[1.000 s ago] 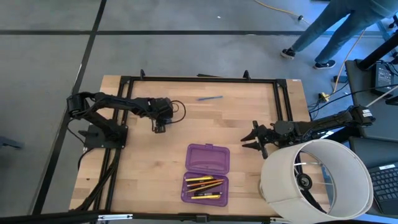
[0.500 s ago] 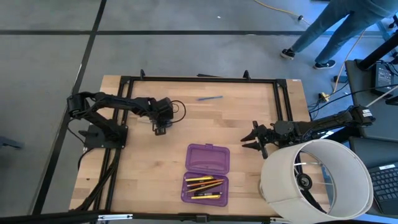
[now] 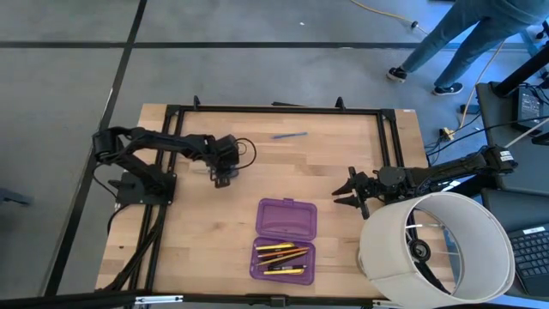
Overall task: Pick & place school supplies into a supply box
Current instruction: Put the blue scissors into the violet supply box
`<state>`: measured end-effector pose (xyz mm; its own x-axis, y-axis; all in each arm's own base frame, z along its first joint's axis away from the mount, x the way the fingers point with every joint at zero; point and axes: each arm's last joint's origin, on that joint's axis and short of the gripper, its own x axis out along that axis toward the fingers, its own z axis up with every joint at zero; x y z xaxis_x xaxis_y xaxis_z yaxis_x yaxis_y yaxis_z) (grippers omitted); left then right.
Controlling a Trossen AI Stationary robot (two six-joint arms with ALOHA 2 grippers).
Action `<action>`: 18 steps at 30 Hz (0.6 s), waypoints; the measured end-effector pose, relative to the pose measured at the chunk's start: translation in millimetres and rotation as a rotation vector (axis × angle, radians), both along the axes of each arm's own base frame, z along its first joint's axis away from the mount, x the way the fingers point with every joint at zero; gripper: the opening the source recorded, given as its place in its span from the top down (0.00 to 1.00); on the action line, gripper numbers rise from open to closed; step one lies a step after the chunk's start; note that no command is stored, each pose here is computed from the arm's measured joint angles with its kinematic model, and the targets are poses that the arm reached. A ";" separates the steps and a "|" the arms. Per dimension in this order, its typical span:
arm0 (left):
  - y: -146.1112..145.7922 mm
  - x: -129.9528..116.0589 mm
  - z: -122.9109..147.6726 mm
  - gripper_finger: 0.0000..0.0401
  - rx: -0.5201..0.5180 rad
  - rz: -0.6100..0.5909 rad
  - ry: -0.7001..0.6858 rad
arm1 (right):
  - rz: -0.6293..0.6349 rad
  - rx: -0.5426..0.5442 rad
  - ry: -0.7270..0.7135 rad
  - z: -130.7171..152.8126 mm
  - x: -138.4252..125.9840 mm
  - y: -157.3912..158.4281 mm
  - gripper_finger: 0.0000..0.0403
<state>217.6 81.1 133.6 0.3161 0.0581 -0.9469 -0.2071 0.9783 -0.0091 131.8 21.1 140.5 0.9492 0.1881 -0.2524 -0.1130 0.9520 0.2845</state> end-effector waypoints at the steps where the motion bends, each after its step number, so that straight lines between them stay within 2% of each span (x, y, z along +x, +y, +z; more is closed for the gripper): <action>1: -1.6 -0.4 2.1 0.82 -0.019 0.004 -0.004 | 0.000 0.000 0.000 0.0 0.0 0.0 0.68; 7: -10.8 15.5 33.2 0.82 -0.129 -0.026 -0.164 | 0.001 -0.002 0.000 0.0 0.0 0.0 0.67; 11: -25.8 31.7 58.6 0.82 -0.217 -0.087 -0.290 | 0.001 -0.002 0.000 0.0 0.0 0.0 0.67; 14: -45.9 46.2 73.1 0.82 -0.258 -0.138 -0.376 | 0.001 -0.002 0.000 0.0 0.0 0.0 0.67; 18: -86.6 63.7 96.4 0.82 -0.240 -0.299 -0.478 | 0.001 -0.003 0.000 0.0 0.0 0.0 0.67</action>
